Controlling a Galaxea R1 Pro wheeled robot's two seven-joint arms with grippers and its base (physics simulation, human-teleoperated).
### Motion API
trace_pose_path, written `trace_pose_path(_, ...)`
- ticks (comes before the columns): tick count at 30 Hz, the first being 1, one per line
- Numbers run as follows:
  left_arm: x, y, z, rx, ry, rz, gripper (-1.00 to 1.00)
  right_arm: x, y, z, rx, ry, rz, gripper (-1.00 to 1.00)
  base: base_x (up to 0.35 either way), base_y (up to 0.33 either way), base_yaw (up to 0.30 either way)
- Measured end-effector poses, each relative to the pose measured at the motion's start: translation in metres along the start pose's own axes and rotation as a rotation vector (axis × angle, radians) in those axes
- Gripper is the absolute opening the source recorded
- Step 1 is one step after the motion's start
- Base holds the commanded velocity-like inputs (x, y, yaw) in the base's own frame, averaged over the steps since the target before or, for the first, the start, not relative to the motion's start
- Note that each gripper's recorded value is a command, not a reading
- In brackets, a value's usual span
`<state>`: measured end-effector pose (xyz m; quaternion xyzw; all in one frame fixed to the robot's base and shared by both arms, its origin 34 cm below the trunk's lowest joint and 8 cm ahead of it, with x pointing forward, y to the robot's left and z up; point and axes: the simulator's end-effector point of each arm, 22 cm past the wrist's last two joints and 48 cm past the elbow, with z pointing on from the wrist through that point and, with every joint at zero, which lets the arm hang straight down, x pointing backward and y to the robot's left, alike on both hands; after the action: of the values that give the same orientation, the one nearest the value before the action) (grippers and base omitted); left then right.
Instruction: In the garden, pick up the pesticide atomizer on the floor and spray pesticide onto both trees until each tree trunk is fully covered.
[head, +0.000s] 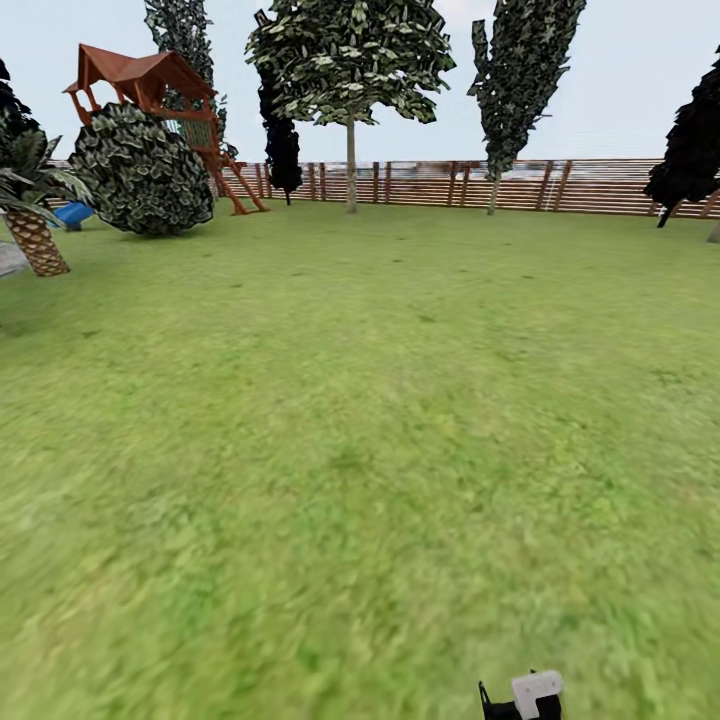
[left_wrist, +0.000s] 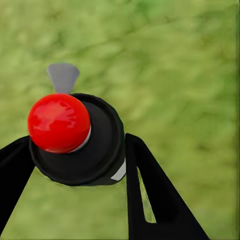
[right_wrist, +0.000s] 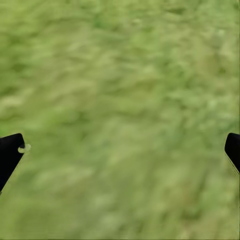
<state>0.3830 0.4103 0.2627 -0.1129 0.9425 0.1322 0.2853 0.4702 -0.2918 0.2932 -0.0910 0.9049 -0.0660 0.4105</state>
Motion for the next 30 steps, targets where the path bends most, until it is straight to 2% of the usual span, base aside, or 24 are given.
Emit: trace_pose_path(30, 0.0001, 0.0013, 0.0001, -0.002, 0.001, -0.001, -1.00, 0.0000, 0.0000, 0.0000, 0.000, 0.000, 0.000, 1.00, 0.338, 0.000, 0.000)
